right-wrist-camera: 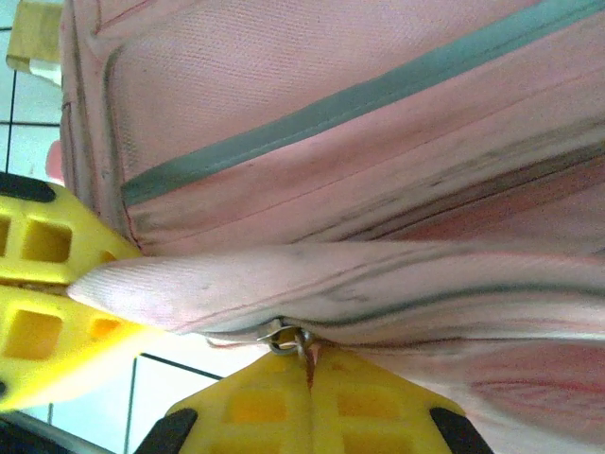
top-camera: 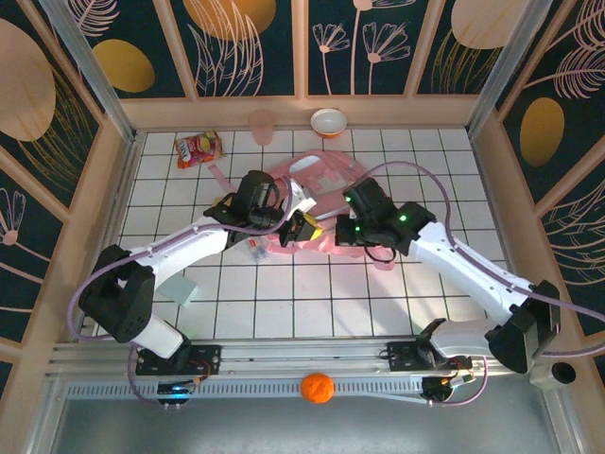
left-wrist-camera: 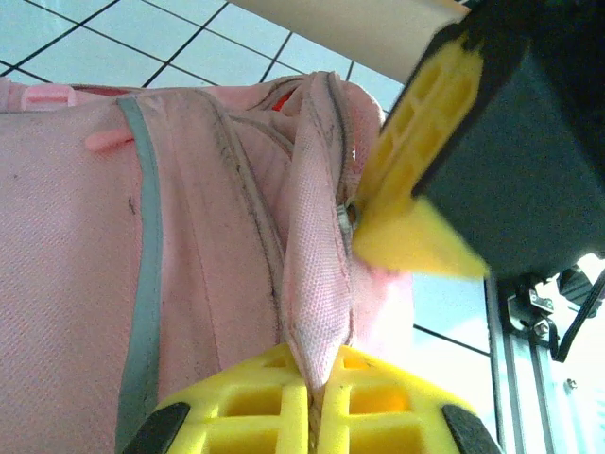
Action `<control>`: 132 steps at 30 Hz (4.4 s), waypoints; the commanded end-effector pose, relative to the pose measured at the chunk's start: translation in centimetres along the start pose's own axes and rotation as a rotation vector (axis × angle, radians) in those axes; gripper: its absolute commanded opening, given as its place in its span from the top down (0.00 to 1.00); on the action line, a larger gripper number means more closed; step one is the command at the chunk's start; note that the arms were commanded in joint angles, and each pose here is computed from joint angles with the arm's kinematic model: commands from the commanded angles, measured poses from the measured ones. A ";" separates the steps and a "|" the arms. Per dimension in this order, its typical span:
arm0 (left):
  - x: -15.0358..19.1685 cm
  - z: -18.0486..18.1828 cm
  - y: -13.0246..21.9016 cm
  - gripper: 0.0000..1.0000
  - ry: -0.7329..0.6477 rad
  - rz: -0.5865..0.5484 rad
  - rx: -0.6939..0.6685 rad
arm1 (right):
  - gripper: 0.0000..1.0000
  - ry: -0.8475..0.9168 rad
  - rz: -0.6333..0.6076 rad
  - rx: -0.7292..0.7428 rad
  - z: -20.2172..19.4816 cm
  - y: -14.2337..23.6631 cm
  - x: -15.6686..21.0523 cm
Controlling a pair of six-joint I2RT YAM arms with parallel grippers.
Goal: Pack books, pencil case, and school supplies into a backpack
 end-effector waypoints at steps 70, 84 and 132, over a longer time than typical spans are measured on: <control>4.8 -2.4 -1.5 0.49 -0.694 0.193 0.007 | 1.00 0.210 0.023 -0.470 4.1 -1.8 5.6; 7.5 -1.9 0.5 1.00 -0.700 0.253 -0.126 | 1.00 0.040 0.132 -0.249 -5.9 -2.0 4.3; 7.5 -4.9 0.5 1.00 -0.579 0.154 -0.198 | 1.00 -0.070 0.017 -0.324 -6.7 -1.5 2.8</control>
Point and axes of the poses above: each hand's point on the last joint's axis, 136 mm out from that joint toward the fingers, its own y axis back along the fingers, its own z axis along the line the jaws close on, x = y × z, the point moved 7 cm from there along y, back along the fingers, and after that the axes turned 4 degrees about y, right-handed, at the moved point
